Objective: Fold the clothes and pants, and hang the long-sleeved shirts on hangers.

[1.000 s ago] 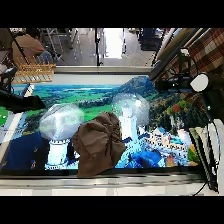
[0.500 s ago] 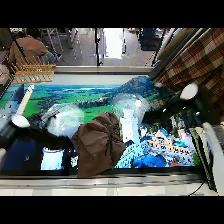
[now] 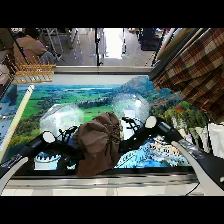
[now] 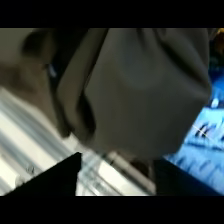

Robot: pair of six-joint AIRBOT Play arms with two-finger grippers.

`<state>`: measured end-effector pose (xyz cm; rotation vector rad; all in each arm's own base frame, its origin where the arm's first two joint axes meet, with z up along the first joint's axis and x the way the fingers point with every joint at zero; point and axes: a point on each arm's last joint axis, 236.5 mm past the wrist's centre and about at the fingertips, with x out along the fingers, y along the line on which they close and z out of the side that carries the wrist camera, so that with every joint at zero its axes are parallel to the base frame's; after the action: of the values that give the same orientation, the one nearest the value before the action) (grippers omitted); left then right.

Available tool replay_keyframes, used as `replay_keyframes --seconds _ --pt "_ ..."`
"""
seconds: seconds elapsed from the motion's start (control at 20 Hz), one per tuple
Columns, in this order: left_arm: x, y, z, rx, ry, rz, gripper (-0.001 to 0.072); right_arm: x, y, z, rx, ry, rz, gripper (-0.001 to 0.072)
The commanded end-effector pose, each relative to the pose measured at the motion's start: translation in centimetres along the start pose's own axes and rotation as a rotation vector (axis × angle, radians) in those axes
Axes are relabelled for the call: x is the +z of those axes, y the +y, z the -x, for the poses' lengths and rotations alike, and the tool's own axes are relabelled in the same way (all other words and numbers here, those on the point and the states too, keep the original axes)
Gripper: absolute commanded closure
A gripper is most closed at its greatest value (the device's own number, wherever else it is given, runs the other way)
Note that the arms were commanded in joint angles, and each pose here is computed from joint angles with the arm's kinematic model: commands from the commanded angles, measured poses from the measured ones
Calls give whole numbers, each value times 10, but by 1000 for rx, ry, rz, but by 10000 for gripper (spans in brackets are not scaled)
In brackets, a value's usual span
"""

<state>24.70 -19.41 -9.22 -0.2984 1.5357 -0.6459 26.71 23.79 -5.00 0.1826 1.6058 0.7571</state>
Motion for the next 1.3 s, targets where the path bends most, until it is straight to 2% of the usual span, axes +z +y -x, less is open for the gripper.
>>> replay_keyframes --seconds 0.0,0.05,0.1,0.25,0.35,0.45,0.5,0.55,0.6,0.65,0.8,0.95,1.0,1.05,1.1,1.25 --pt "6 2 -5 12 -25 12 701 26 -13 -42 -46 -86 -143 408" --pt "9 0 0 12 -35 2 701 31 -15 -48 -49 -102 -157 533" --pt "12 -2 7 12 -45 -11 702 33 -16 -47 -57 -111 -150 696" --pt "16 -8 43 12 -55 -86 707 42 -24 6 -208 -154 -36 697" --pt "20 -7 61 16 -91 -109 708 62 -9 68 -302 -291 66 697" --pt "21 -7 64 16 -99 -106 703 74 22 114 -294 -414 128 697" --pt "20 -12 60 0 -95 -101 672 77 33 126 -282 -450 142 696" --pt "17 -17 55 -26 -87 -89 493 78 40 132 -267 -469 147 696" --pt "15 -27 46 -71 -78 -67 282 77 43 132 -256 -470 145 696" --pt "16 -37 37 -112 -80 -41 241 77 43 130 -249 -464 140 696" --pt "21 -62 -2 -188 -73 -9 240 73 40 124 -248 -436 131 695" --pt "33 -56 -32 -141 -103 20 254 71 40 123 -250 -423 135 695" --pt "38 -54 -35 -140 -122 39 421 70 39 123 -252 -420 139 695" --pt "41 -53 -35 -137 -133 44 676 70 38 123 -258 -418 143 695" --pt "42 -52 -31 -143 -134 42 703 69 36 124 -271 -416 149 695" --pt "45 -61 18 -211 -162 -25 705 66 19 151 -407 -447 207 695"
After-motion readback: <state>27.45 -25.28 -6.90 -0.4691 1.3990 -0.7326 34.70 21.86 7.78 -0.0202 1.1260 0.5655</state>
